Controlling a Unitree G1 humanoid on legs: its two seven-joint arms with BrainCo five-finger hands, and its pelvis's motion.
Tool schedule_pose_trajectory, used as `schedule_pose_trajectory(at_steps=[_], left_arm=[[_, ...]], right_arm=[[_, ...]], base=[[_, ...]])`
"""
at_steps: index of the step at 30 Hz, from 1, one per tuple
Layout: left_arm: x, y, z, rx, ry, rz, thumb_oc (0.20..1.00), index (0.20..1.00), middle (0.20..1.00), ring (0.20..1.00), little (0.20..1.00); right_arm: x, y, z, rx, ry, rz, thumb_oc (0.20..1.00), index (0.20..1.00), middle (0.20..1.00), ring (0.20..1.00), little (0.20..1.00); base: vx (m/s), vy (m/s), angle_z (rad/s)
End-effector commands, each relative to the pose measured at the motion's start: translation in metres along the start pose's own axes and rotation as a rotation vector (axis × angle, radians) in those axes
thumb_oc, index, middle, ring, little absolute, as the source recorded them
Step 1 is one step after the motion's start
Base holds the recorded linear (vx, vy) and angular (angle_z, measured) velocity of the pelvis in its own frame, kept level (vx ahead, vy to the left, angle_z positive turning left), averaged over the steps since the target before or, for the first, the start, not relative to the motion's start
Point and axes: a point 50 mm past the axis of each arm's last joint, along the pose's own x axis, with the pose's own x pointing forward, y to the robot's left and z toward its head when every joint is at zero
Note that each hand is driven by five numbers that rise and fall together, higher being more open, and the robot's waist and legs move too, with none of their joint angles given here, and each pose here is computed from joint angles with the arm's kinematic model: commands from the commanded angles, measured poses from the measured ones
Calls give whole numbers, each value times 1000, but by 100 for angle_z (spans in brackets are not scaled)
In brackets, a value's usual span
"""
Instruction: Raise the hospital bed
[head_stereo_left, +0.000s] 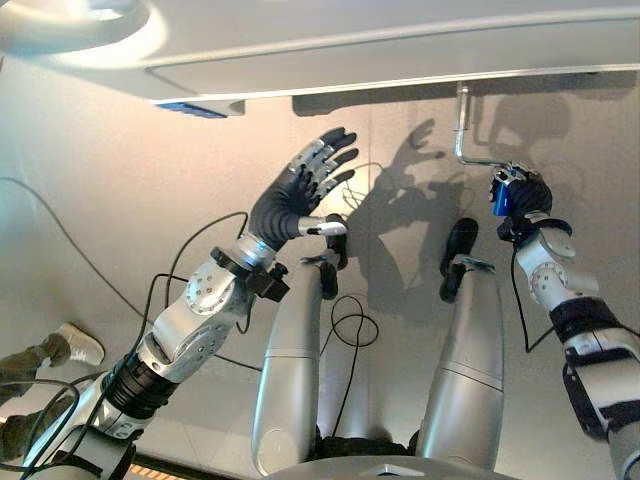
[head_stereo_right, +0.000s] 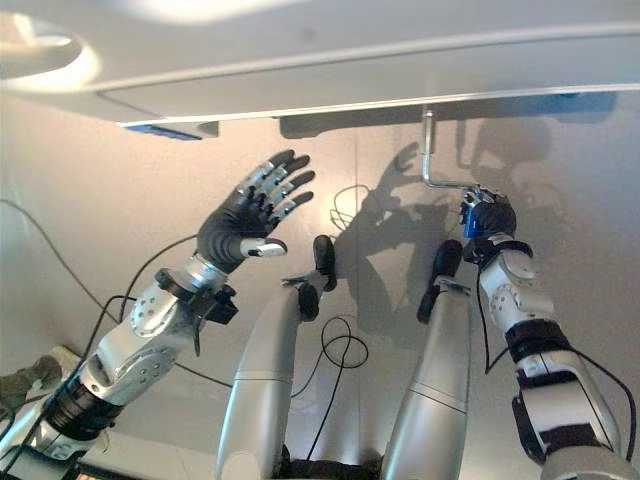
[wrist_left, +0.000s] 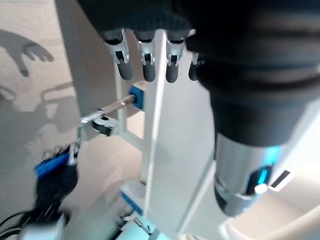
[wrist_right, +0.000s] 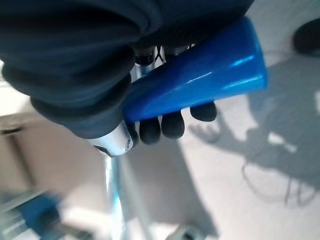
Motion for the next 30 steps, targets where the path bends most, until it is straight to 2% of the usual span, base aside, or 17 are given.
schedule_pose_trajectory(at_steps=[1,7,14,20,25,30], left_arm=[[-4,-7,22,12,-118,-14,1000,1000,1000,1000,1000],[-7,2,25,84,-105,19,1000,1000,1000,1000,1000],[-9,4,30,155,-99,8,1000,1000,1000,1000,1000],[-7,-1,27,163,-88,-19,1000,1000,1000,1000,1000],[-2,-5,30,145,-108,-36,1000,1000,1000,1000,1000],[2,-6,27,125,-117,-12,1000,1000,1000,1000,1000]], right_arm=[[-11,-13,50,70,-272,-31,200,200,200,200,200],[-32,32,52,105,-274,229,200,200,200,200,200],[-45,65,60,125,-267,433,200,200,200,200,200],[-46,100,57,146,-213,601,200,200,200,200,200],[-55,145,47,183,-148,787,200,200,200,200,200],[-58,176,44,219,-121,884,200,200,200,200,200]], base=[[-33,3,-10],[-46,5,-7],[-10,2,-1],[-5,2,2],[-3,-28,2],[7,25,5]])
